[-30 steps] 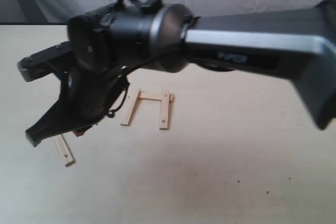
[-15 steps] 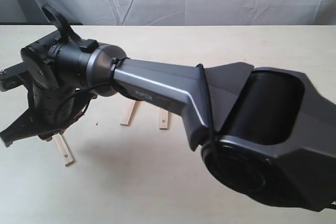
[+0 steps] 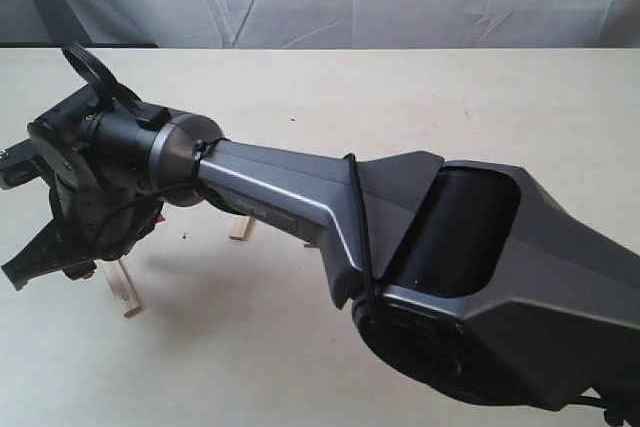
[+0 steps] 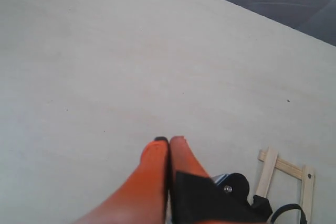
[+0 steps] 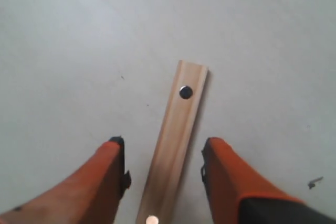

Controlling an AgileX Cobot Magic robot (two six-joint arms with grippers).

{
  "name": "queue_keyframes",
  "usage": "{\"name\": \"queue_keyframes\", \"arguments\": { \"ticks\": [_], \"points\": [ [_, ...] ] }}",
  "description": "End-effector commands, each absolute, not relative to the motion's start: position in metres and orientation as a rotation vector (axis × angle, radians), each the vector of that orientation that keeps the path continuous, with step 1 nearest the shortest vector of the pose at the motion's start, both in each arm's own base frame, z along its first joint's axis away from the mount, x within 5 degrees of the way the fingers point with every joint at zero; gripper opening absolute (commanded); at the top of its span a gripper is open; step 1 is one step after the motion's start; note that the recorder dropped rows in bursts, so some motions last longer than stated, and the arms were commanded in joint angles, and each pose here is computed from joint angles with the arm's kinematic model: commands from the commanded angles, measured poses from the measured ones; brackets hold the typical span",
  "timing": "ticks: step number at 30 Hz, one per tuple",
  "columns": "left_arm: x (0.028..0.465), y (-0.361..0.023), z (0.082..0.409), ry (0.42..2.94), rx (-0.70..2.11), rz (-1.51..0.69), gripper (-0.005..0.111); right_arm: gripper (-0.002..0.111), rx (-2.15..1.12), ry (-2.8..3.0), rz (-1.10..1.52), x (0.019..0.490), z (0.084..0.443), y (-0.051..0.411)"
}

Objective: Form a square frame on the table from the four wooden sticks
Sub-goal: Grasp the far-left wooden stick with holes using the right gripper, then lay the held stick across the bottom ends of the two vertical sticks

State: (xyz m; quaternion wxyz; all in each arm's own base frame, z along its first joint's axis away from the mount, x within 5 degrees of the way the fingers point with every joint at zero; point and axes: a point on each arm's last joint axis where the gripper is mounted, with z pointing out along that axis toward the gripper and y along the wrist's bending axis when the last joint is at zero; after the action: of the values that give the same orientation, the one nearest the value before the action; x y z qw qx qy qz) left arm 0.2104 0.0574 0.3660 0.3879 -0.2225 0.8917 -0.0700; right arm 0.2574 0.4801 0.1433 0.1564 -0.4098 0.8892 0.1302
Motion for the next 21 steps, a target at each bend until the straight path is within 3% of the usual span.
{"name": "queue_keyframes", "arguments": {
  "ticks": [1, 8, 11, 12, 13, 16, 21],
  "points": [
    [0.211, 0.058, 0.366, 2.26, -0.574, -0.183, 0.0, 0.047, -1.154, 2.553, 0.347, 0.259, 0.133, 0.481],
    [0.212, 0.056, 0.366, 2.252, -0.58, -0.219, 0.0, 0.047, -1.179, 2.558, 0.328, 0.254, 0.121, 0.485],
    [0.212, 0.056, 0.366, 2.253, -0.563, -0.223, 0.0, 0.027, -1.2, 2.575, 0.313, 0.252, 0.12, 0.483],
    [0.212, 0.056, 0.366, 2.253, -0.563, -0.223, 0.0, 0.018, -1.215, 2.58, 0.301, 0.252, 0.119, 0.482],
    [0.212, 0.056, 0.366, 2.253, -0.563, -0.223, 0.0, 0.001, -1.237, 2.593, 0.278, 0.251, 0.119, 0.48],
    [0.212, 0.056, 0.366, 2.253, -0.561, -0.222, 0.0, 0.0, -1.249, 2.61, 0.246, 0.253, 0.136, 0.473],
    [0.213, 0.051, 0.366, 2.27, -0.493, -0.248, 0.0, -0.001, -1.352, 2.525, 0.192, 0.286, 0.195, 0.436]
  ]
}}
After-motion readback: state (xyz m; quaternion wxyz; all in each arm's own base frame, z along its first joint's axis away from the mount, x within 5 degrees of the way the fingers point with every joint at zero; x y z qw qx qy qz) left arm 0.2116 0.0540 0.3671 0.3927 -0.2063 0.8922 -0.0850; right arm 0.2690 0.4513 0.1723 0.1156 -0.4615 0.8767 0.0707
